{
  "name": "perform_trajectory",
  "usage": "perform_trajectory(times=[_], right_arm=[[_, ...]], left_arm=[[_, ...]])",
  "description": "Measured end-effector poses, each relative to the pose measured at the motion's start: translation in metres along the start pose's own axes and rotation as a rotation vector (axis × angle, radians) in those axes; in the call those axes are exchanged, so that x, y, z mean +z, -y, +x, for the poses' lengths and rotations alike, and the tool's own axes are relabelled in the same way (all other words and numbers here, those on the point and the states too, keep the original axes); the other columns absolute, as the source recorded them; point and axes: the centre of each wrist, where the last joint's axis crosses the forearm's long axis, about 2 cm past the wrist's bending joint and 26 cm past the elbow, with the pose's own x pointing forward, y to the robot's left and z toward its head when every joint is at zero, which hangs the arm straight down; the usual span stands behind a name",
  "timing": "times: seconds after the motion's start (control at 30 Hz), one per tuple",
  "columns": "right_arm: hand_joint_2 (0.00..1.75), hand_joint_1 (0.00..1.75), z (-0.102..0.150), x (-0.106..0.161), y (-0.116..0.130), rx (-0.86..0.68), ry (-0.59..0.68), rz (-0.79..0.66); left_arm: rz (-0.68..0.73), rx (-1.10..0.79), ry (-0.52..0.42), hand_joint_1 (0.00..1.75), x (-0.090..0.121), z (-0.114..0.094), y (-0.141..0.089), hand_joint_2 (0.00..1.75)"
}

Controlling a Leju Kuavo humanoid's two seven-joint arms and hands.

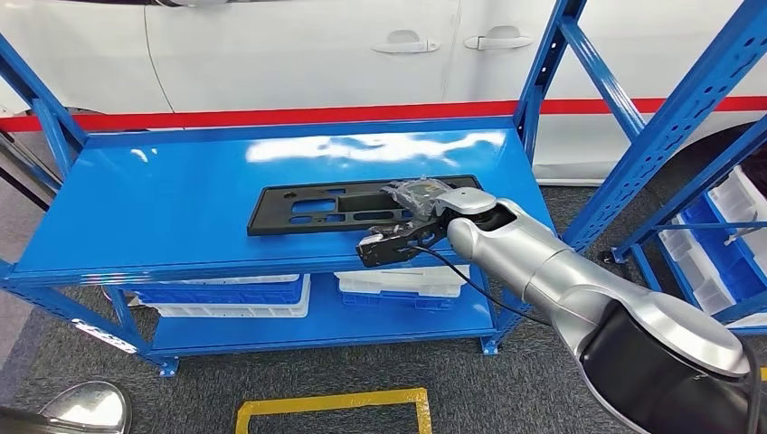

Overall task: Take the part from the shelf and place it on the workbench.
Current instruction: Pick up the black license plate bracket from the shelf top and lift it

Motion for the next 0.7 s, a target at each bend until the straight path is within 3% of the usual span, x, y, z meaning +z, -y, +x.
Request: perform_trajectory(times=[0.7], right_arm=[[0.0,0.0,-0.0018,-0.0007,-0.0072,-0.007,-0.007,0.013]], left_arm=[[0.0,-0.003,0.003,0.0,0.0003,-0.0002,0.0011,0.0]])
